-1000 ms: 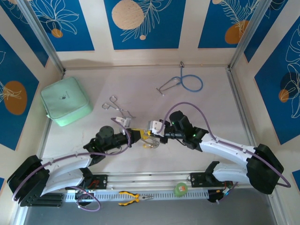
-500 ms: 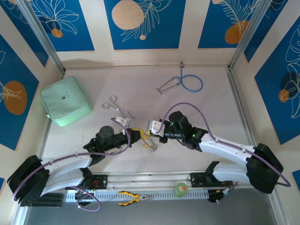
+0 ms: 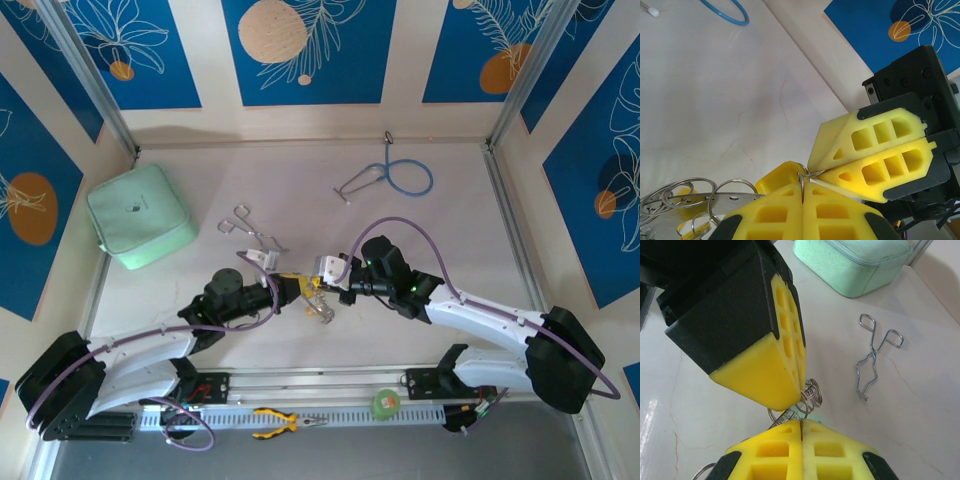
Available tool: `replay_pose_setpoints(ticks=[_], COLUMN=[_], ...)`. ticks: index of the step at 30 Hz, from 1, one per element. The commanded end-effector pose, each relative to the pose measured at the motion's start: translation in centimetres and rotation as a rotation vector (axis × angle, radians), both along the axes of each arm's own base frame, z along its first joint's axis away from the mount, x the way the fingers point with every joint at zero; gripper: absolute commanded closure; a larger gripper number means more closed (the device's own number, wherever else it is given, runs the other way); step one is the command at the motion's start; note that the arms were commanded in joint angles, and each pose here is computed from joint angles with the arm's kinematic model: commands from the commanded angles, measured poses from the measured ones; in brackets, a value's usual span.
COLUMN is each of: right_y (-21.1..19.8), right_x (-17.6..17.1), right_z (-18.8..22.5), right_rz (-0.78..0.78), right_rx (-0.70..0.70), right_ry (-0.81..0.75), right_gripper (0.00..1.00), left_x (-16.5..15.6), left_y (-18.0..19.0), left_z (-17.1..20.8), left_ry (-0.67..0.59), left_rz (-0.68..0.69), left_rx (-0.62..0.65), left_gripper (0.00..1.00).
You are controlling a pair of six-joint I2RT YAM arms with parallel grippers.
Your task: Put the keys on the keyring
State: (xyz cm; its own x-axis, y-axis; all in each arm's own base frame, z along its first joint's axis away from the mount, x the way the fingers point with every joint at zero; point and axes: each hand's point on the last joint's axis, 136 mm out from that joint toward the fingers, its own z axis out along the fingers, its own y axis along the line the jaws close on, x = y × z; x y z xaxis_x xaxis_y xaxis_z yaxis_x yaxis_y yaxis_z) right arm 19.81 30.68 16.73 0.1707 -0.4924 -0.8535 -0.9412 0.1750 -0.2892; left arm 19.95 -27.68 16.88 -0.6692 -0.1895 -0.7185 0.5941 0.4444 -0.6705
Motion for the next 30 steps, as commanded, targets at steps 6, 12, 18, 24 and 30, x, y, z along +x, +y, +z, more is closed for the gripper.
replay_pose_setpoints(ticks=[6, 12, 18, 24, 30], right_y=[0.6, 0.8, 1.0, 0.7, 0.7], right_x=[-0.5, -0.5, -0.5, -0.1, -0.5], right_z=[1.5, 1.3, 0.7, -0.2, -0.5], right_rz=[0.041, 0.05, 0.054, 0.027, 0.042], right_rx=[0.041, 0.036, 0.022, -0.007, -0.009], right_ry=[0.001, 0.011, 0.028, 0.037, 0.072], right_gripper=[1.0, 1.0, 1.0, 1.0, 1.0], left_x=[0.5, 0.4, 0.3, 0.2, 0.2], left_y=[-0.4, -0.5, -0.6, -0.5, -0.5], left_z=[2.9, 3.2, 3.4, 3.6, 3.9], left_ry=[-0.056, -0.065, -0.071, -0.073, -0.083], left_rz=[-0.004, -0.013, -0.021, -0.024, -0.024], left_rx=[-0.083, -0.092, -0.103, -0.114, -0.126], left_gripper=[1.0, 1.0, 1.0, 1.0, 1.0])
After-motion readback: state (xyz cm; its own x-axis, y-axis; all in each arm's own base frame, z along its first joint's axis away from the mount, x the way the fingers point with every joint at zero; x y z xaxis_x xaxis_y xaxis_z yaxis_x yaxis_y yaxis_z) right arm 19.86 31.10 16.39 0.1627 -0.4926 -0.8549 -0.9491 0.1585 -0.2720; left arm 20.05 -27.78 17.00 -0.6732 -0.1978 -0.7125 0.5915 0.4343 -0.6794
